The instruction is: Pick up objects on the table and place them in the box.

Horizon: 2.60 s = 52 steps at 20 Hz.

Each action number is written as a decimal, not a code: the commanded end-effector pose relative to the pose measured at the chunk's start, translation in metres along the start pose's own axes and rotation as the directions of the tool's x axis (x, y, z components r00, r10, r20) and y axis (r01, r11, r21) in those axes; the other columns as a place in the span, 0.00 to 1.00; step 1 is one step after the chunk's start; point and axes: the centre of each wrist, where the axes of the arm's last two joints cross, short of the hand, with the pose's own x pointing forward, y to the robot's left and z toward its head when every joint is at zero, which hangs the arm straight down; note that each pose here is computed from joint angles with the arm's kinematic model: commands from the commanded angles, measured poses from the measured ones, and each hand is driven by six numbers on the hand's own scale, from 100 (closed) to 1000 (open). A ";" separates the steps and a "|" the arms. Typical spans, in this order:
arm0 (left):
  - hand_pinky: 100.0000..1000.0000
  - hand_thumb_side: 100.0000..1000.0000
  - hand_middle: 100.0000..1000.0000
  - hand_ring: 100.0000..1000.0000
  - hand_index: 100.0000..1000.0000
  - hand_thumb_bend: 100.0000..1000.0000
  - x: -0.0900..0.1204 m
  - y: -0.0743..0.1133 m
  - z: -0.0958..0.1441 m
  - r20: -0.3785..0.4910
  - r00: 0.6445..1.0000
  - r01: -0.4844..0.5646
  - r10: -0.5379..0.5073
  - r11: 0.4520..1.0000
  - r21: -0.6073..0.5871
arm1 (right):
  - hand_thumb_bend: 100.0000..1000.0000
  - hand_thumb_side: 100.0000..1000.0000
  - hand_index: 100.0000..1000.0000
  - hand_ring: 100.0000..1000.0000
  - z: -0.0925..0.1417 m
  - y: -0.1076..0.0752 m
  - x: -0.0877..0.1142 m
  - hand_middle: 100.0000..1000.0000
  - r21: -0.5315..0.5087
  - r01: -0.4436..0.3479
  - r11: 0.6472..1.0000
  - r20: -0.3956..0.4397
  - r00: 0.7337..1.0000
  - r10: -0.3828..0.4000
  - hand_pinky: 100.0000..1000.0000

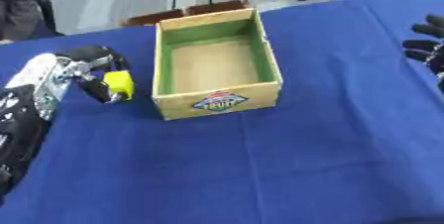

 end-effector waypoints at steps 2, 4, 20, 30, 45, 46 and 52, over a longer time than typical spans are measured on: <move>0.64 0.14 0.57 0.53 0.77 0.25 -0.005 0.008 0.004 -0.017 1.000 0.020 -0.019 0.999 0.025 | 0.08 0.78 0.89 0.74 -0.005 -0.005 0.011 0.78 0.007 -0.022 1.000 0.037 0.999 0.022 0.79; 0.59 0.14 0.54 0.49 0.74 0.20 -0.005 0.007 0.004 -0.020 1.000 0.017 -0.017 1.000 0.026 | 0.08 0.77 0.89 0.74 -0.005 -0.005 0.011 0.78 0.007 -0.022 1.000 0.037 0.999 0.022 0.79; 0.22 0.14 0.27 0.20 0.45 0.07 0.003 0.042 0.015 0.066 0.996 -0.075 0.065 0.982 0.172 | 0.08 0.78 0.89 0.74 -0.004 -0.006 0.010 0.78 0.005 -0.022 1.000 0.032 0.999 0.022 0.79; 0.22 0.15 0.26 0.19 0.44 0.06 0.049 0.094 0.018 0.218 0.975 -0.091 0.029 0.956 0.279 | 0.08 0.78 0.89 0.74 -0.004 -0.005 0.009 0.78 0.017 -0.018 1.000 0.027 0.999 0.017 0.79; 0.22 0.16 0.26 0.19 0.45 0.05 0.110 0.078 -0.011 0.346 0.938 -0.098 0.008 0.965 0.244 | 0.08 0.78 0.89 0.74 -0.010 0.002 0.013 0.78 0.049 -0.008 0.999 0.045 0.999 0.005 0.79; 0.23 0.16 0.26 0.19 0.45 0.05 0.110 0.074 -0.013 0.342 0.940 -0.099 0.013 0.967 0.234 | 0.08 0.78 0.89 0.74 -0.010 0.003 0.013 0.78 0.049 -0.007 0.999 0.045 0.999 0.005 0.79; 0.24 0.17 0.27 0.20 0.46 0.04 0.105 0.041 -0.028 0.297 0.952 -0.125 0.073 0.979 0.161 | 0.08 0.78 0.89 0.74 -0.010 0.003 0.013 0.78 0.047 -0.007 0.999 0.046 0.999 0.004 0.79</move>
